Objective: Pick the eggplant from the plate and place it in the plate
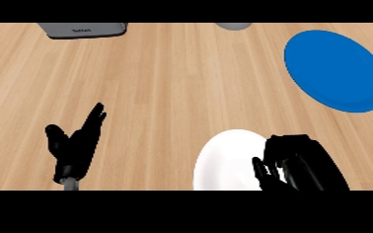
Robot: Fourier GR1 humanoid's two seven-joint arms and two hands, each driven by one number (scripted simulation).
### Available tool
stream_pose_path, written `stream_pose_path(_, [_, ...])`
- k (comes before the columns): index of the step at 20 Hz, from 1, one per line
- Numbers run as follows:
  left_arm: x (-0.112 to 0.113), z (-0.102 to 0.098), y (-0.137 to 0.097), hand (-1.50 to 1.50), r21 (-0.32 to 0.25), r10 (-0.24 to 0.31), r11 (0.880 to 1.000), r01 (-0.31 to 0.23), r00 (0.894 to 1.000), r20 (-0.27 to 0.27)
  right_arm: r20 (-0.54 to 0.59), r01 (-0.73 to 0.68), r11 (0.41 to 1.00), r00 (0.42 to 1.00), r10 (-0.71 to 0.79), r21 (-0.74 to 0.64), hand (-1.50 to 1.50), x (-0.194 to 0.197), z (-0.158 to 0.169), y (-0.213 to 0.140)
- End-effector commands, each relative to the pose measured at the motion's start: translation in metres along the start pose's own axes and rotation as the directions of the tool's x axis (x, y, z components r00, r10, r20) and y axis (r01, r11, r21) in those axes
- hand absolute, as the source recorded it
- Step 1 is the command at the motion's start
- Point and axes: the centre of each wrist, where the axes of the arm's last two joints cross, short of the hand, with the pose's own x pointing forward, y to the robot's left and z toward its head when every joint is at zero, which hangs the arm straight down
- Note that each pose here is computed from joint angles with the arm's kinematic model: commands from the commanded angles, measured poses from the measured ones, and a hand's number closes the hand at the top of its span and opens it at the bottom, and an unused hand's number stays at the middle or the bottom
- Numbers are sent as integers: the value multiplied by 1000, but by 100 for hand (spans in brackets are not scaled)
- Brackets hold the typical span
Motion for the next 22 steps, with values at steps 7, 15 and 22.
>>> stream_pose_path(7, [-8,-9,-13,0,-38,-1,999,-1,999,-43,-107,170,908,968,-226,-384,150,-30,54,-50])
stream_pose_path(15, [-6,-8,-21,0,-34,-42,999,40,998,-43,-118,268,801,915,-385,-536,150,-119,31,-76])
stream_pose_path(22, [-6,-9,-12,0,-91,-35,995,32,999,-29,-179,119,744,934,-309,-658,150,-199,-1,-99])
